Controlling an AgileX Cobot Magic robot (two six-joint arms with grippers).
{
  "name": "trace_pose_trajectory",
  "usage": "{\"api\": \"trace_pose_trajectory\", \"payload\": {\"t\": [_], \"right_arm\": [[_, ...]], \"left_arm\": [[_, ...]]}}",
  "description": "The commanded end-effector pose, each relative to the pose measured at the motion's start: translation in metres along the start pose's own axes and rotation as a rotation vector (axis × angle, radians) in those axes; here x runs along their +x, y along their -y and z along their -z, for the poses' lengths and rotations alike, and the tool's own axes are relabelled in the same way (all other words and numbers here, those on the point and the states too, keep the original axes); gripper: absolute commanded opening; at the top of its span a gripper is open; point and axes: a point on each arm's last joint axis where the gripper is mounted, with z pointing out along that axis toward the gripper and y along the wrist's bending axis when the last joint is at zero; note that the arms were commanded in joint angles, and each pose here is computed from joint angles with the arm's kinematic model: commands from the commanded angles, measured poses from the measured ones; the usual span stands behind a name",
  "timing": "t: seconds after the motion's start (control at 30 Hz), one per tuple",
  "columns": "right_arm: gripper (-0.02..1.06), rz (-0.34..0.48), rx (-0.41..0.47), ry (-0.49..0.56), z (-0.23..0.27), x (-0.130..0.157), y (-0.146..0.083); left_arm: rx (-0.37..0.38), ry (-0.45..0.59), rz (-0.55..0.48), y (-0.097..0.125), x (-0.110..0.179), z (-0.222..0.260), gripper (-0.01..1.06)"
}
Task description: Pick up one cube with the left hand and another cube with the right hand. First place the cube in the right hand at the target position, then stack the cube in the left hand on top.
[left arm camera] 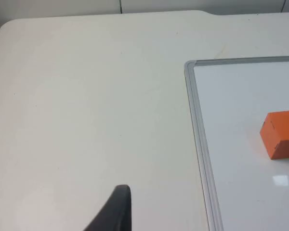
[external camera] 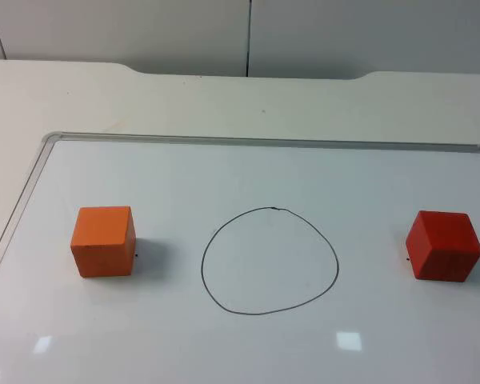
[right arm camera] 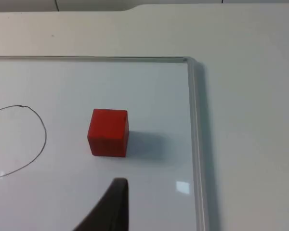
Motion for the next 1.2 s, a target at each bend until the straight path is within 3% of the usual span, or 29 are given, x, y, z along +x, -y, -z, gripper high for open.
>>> {"api": "trace_pose_trajectory", "payload": {"t": [0.0, 0.63, 0.77, 0.9, 0.93, 0.97, 1.07, 1.1, 1.17], "right_arm": [[1.06, -0.012, 0.008, 0.01, 0.0, -0.001, 0.001], [1.06, -0.013, 0.024, 0.01, 0.0, -0.001, 0.003], [1.06, -0.005, 0.045, 0.076, 0.005, -0.016, 0.004], [1.06, 0.014, 0.077, 0.22, 0.011, -0.069, 0.007], [1.06, 0.014, 0.077, 0.22, 0.011, -0.069, 0.007], [1.06, 0.018, 0.077, 0.241, 0.01, -0.087, 0.007], [1.06, 0.032, 0.079, 0.282, -0.001, -0.139, 0.007], [1.06, 0.032, 0.079, 0.282, -0.001, -0.139, 0.007], [1.06, 0.046, 0.088, 0.3, -0.01, -0.168, 0.008]], "left_arm": [[0.012, 0.001, 0.002, 0.0, -0.001, -0.002, 1.05], [0.01, 0.002, 0.003, 0.0, -0.001, -0.002, 1.05], [0.007, 0.097, 0.025, 0.0, -0.013, 0.007, 1.05], [-0.025, 0.334, 0.113, -0.006, -0.069, 0.018, 1.05], [-0.025, 0.334, 0.113, -0.006, -0.069, 0.018, 1.05], [-0.027, 0.354, 0.111, -0.006, -0.079, 0.016, 1.05], [-0.02, 0.433, 0.105, -0.007, -0.135, 0.011, 1.05], [-0.02, 0.433, 0.105, -0.007, -0.135, 0.011, 1.05], [-0.022, 0.41, 0.098, -0.008, -0.164, -0.004, 1.05]]}}
